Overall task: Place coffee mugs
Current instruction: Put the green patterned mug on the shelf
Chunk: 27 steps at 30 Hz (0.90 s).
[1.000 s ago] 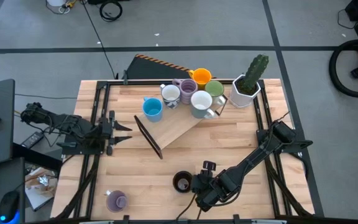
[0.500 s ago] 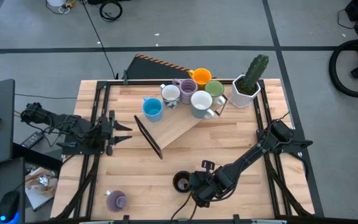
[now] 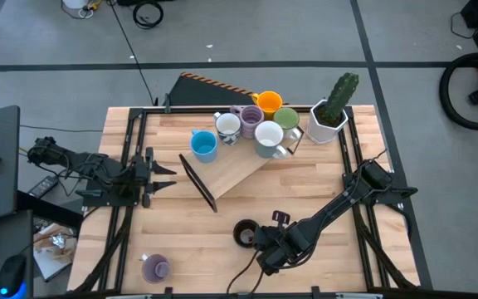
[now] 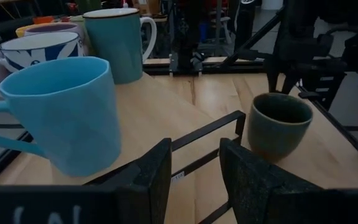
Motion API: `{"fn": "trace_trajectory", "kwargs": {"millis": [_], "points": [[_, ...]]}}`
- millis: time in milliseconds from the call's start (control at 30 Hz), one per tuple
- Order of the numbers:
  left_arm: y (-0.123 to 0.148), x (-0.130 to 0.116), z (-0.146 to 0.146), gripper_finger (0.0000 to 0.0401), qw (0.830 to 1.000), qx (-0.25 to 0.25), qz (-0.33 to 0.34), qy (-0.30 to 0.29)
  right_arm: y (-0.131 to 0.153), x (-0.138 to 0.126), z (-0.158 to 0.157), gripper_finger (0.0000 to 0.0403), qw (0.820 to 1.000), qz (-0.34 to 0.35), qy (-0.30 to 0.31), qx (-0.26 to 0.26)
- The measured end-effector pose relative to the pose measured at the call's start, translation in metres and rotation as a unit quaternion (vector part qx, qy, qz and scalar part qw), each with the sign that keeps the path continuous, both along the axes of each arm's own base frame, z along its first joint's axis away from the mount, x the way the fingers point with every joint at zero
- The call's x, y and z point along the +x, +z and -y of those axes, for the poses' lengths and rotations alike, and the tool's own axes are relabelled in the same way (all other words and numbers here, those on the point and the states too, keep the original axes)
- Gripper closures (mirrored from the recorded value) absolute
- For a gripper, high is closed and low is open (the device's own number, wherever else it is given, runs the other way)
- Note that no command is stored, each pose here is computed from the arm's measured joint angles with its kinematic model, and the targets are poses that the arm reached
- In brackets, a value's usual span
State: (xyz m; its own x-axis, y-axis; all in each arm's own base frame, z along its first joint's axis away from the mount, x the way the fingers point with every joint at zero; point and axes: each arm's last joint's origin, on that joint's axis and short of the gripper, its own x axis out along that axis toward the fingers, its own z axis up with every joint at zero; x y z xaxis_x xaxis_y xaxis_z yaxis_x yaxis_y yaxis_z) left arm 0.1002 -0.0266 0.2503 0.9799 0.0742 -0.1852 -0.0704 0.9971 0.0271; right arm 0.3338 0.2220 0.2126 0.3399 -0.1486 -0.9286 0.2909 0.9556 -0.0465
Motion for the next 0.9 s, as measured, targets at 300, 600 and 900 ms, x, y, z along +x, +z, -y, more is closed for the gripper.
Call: {"fn": "trace_trajectory", "kwargs": {"millis": [300,600,900], "points": [[0.0,0.001,0.0,0.026,1.0,-0.017,-0.001,0.004,0.053,-0.003,0.017,0.0337,0.994,-0.006,-0.097,-0.043],[-0.016,0.005,0.002,0.026,1.0,-0.023,-0.017,0.006,0.09,-0.003,0.028,0.0337,0.994,-0.004,-0.081,-0.071],[-0.016,0.006,0.003,0.026,0.999,-0.038,-0.004,0.008,0.108,-0.011,0.036,0.0337,0.992,0.019,-0.076,-0.102]]}}
